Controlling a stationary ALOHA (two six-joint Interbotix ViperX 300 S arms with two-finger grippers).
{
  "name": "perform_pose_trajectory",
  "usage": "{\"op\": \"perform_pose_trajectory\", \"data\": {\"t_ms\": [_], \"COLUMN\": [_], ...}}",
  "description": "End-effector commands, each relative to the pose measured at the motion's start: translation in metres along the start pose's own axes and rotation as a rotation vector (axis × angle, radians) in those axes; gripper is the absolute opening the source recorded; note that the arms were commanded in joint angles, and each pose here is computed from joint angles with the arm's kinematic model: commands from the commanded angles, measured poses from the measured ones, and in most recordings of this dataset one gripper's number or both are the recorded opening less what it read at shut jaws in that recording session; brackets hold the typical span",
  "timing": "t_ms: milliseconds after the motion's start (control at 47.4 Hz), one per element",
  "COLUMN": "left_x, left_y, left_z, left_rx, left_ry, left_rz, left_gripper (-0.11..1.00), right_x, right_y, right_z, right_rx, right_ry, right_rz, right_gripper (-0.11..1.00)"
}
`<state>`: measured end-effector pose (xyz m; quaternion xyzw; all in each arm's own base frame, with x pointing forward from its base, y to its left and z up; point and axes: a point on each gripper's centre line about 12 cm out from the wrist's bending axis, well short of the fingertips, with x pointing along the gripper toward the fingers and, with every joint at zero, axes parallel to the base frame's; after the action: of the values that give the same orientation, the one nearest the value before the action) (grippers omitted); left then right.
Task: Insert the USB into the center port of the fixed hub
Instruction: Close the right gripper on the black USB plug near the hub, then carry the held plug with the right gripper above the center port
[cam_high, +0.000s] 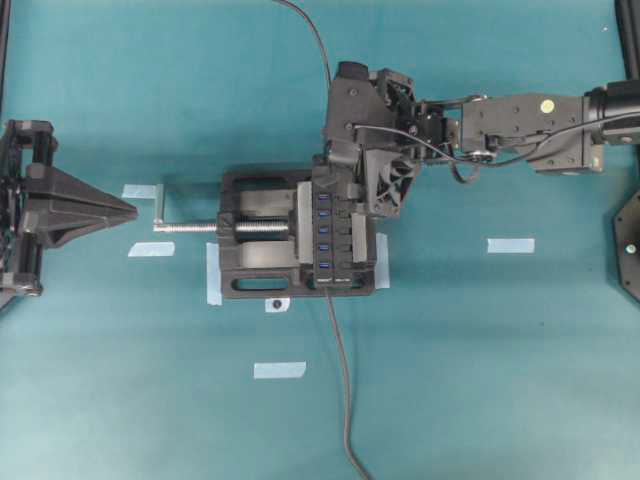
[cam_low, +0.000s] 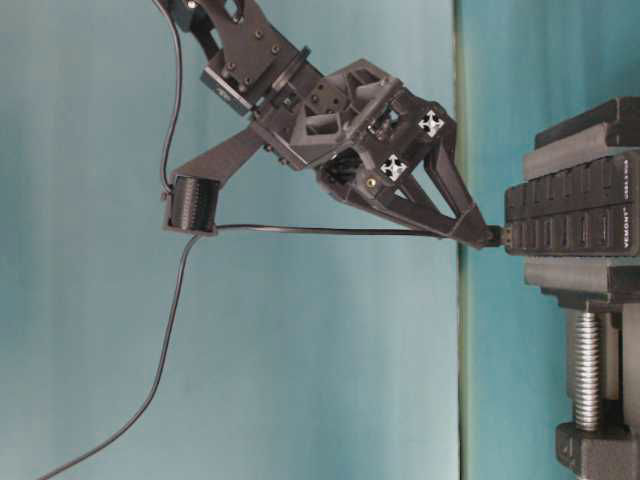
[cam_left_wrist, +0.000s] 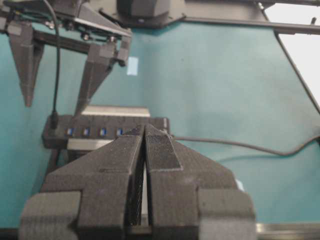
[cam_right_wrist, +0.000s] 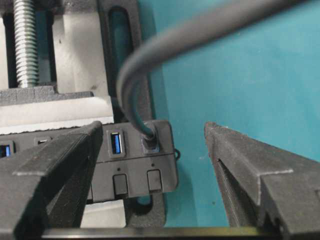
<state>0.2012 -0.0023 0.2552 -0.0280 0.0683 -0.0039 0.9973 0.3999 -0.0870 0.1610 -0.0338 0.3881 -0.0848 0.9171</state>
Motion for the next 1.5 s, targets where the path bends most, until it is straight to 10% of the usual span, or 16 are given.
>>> {"op": "perform_pose_trajectory", "data": {"t_ms": [0,1182,1477], "left_x": [0.0009,0.0002,-0.0001], "left_y": [-0.0003,-0.0007,-0.0007], "left_z": [0.0046,0.0054,0.0057], "left_rx": [0.0,0.0,0.0], "left_ry": [-0.014,-0.018,-0.02], "left_rz": [-0.001,-0.003,-0.003], "left_gripper": [0.01,0.01,0.01], "right_x": [-0.0048,-0.0008,-0.0028], "right_y": [-0.0019,0.0061,0.0058], "right_z": [0.0137,0.0129,0.0143], "right_rx": [0.0,-0.007,-0.001], "right_ry": [-0.043,-0.034,-0.039], "right_rz": [-0.004,0.011,0.01], "right_gripper": [0.82,0.12,0.09]}}
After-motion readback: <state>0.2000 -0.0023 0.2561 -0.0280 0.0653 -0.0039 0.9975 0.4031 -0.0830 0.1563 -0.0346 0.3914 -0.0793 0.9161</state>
